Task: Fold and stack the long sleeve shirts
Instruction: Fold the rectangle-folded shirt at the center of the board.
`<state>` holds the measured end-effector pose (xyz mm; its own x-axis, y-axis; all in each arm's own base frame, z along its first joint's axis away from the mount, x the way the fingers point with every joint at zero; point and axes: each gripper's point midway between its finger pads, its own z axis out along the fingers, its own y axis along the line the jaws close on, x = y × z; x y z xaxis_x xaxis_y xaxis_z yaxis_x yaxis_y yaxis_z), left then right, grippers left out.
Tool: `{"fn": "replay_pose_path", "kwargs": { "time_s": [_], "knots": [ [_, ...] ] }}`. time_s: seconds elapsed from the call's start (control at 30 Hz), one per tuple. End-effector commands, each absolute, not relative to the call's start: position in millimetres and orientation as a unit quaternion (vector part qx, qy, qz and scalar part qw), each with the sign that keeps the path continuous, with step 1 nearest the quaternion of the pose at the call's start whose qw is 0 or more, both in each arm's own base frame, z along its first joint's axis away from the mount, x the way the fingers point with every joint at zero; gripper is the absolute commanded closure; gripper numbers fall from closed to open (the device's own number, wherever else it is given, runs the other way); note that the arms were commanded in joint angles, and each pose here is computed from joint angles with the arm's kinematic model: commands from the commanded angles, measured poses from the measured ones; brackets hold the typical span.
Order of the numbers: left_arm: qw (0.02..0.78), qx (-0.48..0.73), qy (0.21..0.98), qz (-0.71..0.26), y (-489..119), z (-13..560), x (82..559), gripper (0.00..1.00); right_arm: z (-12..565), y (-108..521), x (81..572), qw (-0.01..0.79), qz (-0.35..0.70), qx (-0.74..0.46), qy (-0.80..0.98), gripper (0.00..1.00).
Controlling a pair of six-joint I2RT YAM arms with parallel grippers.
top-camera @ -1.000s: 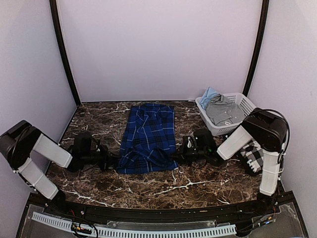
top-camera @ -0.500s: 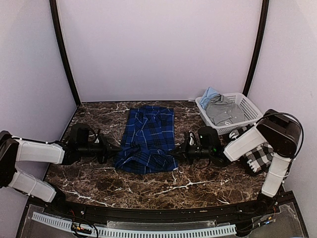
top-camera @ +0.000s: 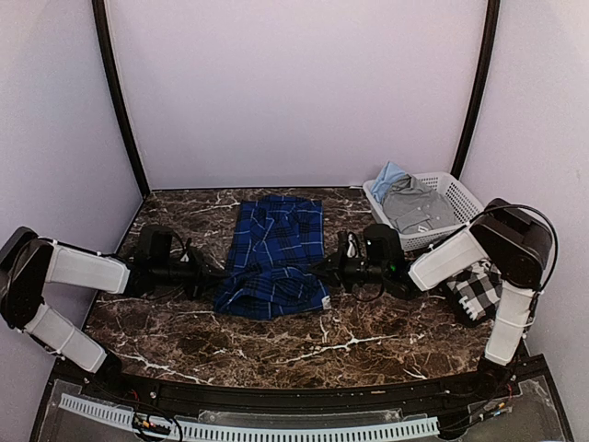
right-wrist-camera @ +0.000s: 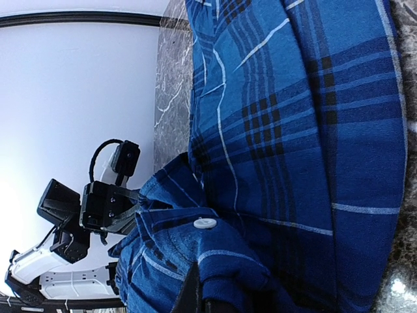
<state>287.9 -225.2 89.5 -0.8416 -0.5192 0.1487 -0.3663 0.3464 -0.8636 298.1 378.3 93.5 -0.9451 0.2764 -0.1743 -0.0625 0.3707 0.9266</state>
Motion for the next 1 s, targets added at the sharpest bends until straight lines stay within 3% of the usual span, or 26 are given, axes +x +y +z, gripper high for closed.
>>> {"fn": "replay_pose_path", "kwargs": {
  "time_s": [0.0,0.6,0.73,0.87,0.97],
  "knots": [
    [0.082,-0.250,0.815,-0.517,-228,93,299,1.00,92,376,306,0.164,0.559,0.068,0.810,1.00],
    [0.046,-0.236,0.829,-0.504,-233,58,293,0.98,60,359,292,0.143,0.540,0.103,0.823,1.00],
    [0.051,-0.233,0.829,-0.505,-232,61,294,0.85,62,358,291,0.145,0.540,0.103,0.822,0.99],
    [0.070,-0.212,0.836,-0.501,-231,72,300,0.60,73,356,289,0.154,0.546,0.095,0.818,0.76],
    [0.087,-0.192,0.844,-0.494,-230,81,305,0.48,82,355,286,0.159,0.548,0.085,0.817,0.63]
  ]
}}
